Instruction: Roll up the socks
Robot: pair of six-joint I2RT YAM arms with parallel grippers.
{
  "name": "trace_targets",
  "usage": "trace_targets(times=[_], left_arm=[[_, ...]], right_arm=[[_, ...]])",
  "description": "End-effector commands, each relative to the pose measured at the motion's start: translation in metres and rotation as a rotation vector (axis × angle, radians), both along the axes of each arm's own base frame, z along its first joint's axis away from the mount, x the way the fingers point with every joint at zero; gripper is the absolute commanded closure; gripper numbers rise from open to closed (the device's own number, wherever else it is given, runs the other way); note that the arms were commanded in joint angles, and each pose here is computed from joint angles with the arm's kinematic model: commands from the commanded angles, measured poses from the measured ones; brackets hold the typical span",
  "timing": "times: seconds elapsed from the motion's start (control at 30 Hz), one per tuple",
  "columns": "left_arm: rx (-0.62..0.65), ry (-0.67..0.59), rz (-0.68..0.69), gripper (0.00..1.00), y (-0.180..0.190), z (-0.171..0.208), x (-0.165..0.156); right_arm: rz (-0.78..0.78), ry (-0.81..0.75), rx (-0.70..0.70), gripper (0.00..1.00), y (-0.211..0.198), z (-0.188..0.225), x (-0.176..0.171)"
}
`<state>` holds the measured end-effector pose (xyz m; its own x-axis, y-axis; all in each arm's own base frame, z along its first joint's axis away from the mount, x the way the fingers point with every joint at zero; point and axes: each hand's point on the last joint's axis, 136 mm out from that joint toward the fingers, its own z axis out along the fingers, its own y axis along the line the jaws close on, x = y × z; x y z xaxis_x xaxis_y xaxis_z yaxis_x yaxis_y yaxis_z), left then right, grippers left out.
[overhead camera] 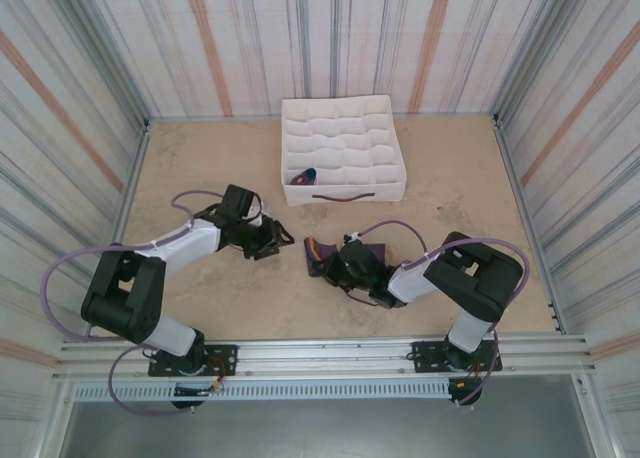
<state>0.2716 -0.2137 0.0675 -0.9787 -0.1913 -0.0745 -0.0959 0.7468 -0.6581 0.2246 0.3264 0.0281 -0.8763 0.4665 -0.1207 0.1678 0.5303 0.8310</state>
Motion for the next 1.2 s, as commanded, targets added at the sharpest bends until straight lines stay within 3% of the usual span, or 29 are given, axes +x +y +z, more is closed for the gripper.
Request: trace_targets(times=[0.0, 0.23, 0.73, 0.93, 1.17], left_arm=[[-0.007, -0.064, -0.07, 0.43, -0.02, 0.003, 0.007], [-0.03, -0.062, -0.144, 0.43, -0.047, -0.018, 0.004], [-0.02, -0.073, -0.239, 0.51, -0.069, -0.039, 0.001], [-0.005, -0.045, -0.274, 0.62, -0.077, -0.053, -0.009], [0.039, -0.017, -0.293, 0.85, -0.076, -0.062, -0.015]], right_arm=[[-0.102, 0.234, -0.201, 1.0, -0.053, -0.066, -0.031], [-0.105, 0.245, -0.224, 1.0, -0.058, -0.074, -0.034], [-0.112, 0.251, -0.215, 1.0, -0.06, -0.081, -0.034], [-0.117, 0.244, -0.21, 1.0, -0.062, -0.081, -0.033], [-0.11, 0.233, -0.224, 1.0, -0.064, -0.081, -0.032]])
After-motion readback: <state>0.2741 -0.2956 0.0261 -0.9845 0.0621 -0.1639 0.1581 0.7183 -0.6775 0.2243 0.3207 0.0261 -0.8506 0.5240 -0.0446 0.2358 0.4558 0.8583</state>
